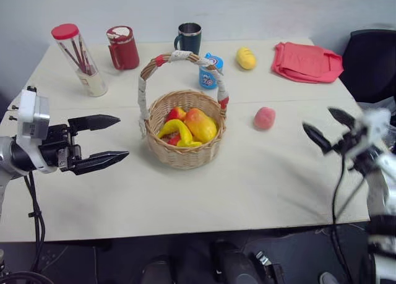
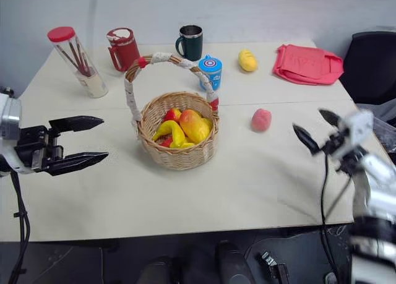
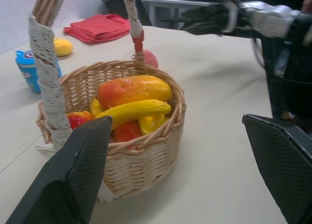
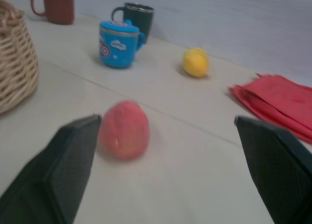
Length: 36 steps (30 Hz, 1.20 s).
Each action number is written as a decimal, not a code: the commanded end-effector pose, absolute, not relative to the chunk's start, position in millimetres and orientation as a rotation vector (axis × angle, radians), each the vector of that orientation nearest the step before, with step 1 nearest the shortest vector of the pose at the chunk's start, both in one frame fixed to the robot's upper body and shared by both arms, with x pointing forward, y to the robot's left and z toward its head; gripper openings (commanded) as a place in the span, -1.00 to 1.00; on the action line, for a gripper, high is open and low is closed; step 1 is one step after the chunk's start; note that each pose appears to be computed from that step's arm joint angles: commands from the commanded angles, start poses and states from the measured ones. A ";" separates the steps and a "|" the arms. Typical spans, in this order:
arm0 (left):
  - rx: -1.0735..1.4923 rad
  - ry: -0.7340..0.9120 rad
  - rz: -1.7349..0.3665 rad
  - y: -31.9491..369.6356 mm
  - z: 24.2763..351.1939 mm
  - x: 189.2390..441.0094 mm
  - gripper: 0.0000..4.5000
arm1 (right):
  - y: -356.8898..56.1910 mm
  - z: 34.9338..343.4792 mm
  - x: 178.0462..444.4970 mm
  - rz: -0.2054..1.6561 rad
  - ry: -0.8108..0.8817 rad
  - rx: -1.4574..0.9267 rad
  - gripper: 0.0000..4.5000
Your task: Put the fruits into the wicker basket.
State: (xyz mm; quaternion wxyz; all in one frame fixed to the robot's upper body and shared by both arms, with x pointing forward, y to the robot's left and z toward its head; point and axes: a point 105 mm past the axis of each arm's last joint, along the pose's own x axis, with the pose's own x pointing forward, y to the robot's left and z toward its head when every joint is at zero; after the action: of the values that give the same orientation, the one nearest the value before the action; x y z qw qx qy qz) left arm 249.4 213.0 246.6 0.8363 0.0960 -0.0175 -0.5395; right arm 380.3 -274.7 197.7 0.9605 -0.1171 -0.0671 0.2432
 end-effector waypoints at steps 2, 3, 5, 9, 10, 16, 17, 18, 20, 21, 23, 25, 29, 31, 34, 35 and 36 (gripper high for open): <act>0.218 -0.051 -1.174 199.9 245.9 248.1 0.99 | -251.2 198.5 423.2 0.507 0.038 -0.168 1.00; 0.220 -0.054 -1.176 197.6 245.3 248.0 0.99 | -244.0 199.5 429.5 0.521 0.069 -0.150 1.00; 0.223 -0.082 -1.186 192.5 246.7 246.1 0.99 | -238.5 195.3 439.2 0.507 0.129 -0.172 1.00; 0.208 -0.114 -1.177 189.1 250.6 244.3 0.99 | -239.2 187.0 447.1 0.458 0.189 -0.178 1.00; 0.213 -0.111 -1.177 188.6 249.9 243.1 0.99 | -239.1 181.4 447.2 0.457 0.221 -0.188 1.00; 0.212 -0.095 -1.161 189.6 246.6 239.2 1.00 | -229.1 183.8 440.3 0.590 0.234 -0.110 0.48; 0.207 -0.096 -1.156 190.0 246.1 239.2 1.00 | -230.4 189.5 439.5 0.597 0.215 -0.078 0.34; 0.204 -0.094 -1.152 190.5 245.1 239.3 1.00 | -233.2 194.4 438.3 0.600 0.199 -0.066 0.18; 0.199 -0.089 -1.146 191.4 242.8 239.4 1.00 | -238.2 196.4 433.8 0.621 0.206 -0.079 -0.08; 0.195 -0.085 -1.144 192.0 241.2 239.5 1.00 | -240.5 198.1 428.6 0.655 0.218 -0.076 -0.12; 0.191 -0.080 -1.137 193.1 238.8 240.1 1.00 | -241.5 207.0 418.1 0.732 0.221 -0.047 -0.12; 0.185 -0.080 -1.129 194.7 237.9 240.7 1.00 | -232.1 220.7 400.9 0.876 0.194 -0.061 -0.12; 0.172 -0.069 -1.104 201.4 234.1 243.0 1.00 | -175.9 252.0 336.9 1.246 0.147 -0.044 -0.12; 0.163 -0.063 -1.088 204.9 231.3 244.0 1.00 | -146.2 258.5 312.2 1.345 0.141 -0.018 -0.12; 0.142 -0.061 -1.060 209.8 227.3 245.9 1.00 | -104.4 260.8 305.8 1.321 0.138 0.026 -0.12; 0.134 -0.064 -1.045 211.7 226.1 246.7 1.00 | -86.2 264.1 309.4 1.290 0.102 0.048 -0.12; 0.129 -0.066 -1.035 213.0 225.4 247.2 1.00 | -74.4 267.2 311.1 1.268 0.076 0.066 -0.12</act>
State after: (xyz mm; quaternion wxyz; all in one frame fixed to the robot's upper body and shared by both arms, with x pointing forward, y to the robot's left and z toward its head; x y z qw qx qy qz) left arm 247.4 208.1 217.7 0.8598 0.0503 -0.0113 -0.5080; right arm 311.9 -86.9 254.6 0.7881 0.0353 0.0592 0.6116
